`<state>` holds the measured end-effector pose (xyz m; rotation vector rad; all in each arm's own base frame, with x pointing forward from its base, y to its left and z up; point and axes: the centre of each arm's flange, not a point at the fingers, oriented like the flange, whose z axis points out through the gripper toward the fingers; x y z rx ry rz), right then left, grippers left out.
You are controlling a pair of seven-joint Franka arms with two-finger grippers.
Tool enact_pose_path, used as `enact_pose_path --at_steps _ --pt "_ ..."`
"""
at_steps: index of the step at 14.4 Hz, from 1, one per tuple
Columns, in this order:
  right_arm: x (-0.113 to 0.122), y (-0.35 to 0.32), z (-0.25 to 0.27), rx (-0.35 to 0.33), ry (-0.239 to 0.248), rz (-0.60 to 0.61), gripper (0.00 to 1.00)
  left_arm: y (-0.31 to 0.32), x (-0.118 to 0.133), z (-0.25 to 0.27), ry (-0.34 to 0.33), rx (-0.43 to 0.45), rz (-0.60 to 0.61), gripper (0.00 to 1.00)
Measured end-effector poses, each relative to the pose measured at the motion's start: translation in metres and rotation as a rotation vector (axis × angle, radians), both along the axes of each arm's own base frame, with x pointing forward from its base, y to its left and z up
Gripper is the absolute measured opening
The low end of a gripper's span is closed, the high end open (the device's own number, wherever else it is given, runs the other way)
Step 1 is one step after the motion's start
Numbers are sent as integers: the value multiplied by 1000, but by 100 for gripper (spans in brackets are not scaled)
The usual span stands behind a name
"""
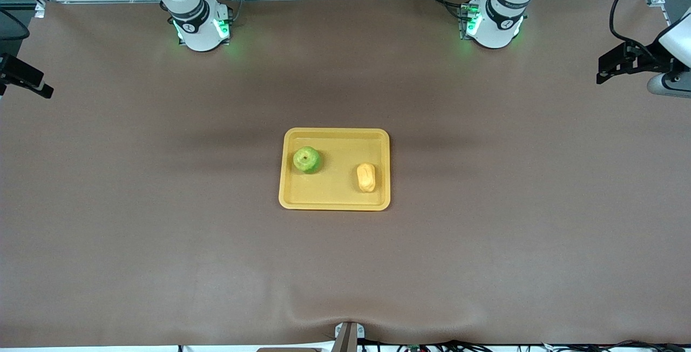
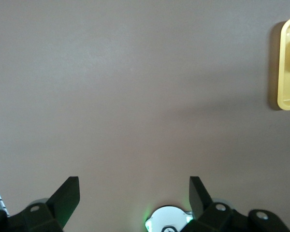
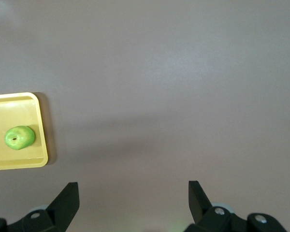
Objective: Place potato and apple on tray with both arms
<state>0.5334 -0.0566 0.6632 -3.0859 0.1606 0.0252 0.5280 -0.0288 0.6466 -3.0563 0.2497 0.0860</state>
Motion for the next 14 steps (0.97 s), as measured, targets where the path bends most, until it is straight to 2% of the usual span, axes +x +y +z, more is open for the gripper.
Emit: enact_pose_path --at_steps 4,14 --pt "0 4 0 -5 -2 12 100 -34 -3 -2 -3 6 9 100" --pt "-1 7 -2 -39 6 65 100 -35 -2 -4 -7 6 9 100"
